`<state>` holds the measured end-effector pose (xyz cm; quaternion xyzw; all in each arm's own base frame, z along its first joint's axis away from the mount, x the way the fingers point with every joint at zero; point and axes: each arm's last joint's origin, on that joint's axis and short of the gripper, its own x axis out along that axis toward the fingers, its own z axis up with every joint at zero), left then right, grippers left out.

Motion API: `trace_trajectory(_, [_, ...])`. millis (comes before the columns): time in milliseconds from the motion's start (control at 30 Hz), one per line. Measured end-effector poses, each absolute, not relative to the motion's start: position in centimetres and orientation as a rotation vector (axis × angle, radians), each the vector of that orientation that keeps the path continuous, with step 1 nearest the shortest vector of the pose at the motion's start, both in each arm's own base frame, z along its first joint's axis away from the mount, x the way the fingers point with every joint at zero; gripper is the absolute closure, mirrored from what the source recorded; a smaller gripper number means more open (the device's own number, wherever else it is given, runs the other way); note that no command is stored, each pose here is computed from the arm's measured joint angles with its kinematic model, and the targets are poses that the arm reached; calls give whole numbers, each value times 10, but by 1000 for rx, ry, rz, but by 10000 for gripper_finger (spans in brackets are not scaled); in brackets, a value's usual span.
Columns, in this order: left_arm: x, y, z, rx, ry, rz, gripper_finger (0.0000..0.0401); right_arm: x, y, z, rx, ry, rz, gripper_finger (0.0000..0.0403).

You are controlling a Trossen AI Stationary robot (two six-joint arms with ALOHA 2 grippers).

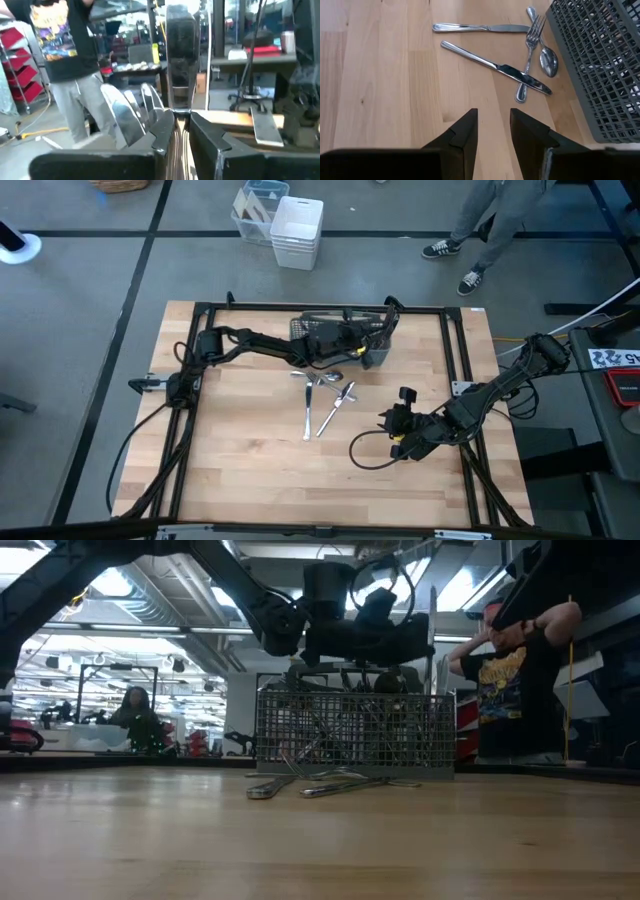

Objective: Sort silverware
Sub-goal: Put the knife into the silverware rack

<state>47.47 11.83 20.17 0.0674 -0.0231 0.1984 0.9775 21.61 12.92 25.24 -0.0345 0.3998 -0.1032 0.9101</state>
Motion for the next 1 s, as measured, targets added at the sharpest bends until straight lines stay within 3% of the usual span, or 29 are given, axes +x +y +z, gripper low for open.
trace_trajectory(367, [476,115,190,153,67,383,355,216,129,252,-75,825,-212,288])
trace_trajectory(733, [476,111,190,137,88,375,256,216,129,252,-75,825,-212,288])
trace_trajectory(1000, [470,94,218,30,96,347,249,217,130,253,-58,809,-210,288])
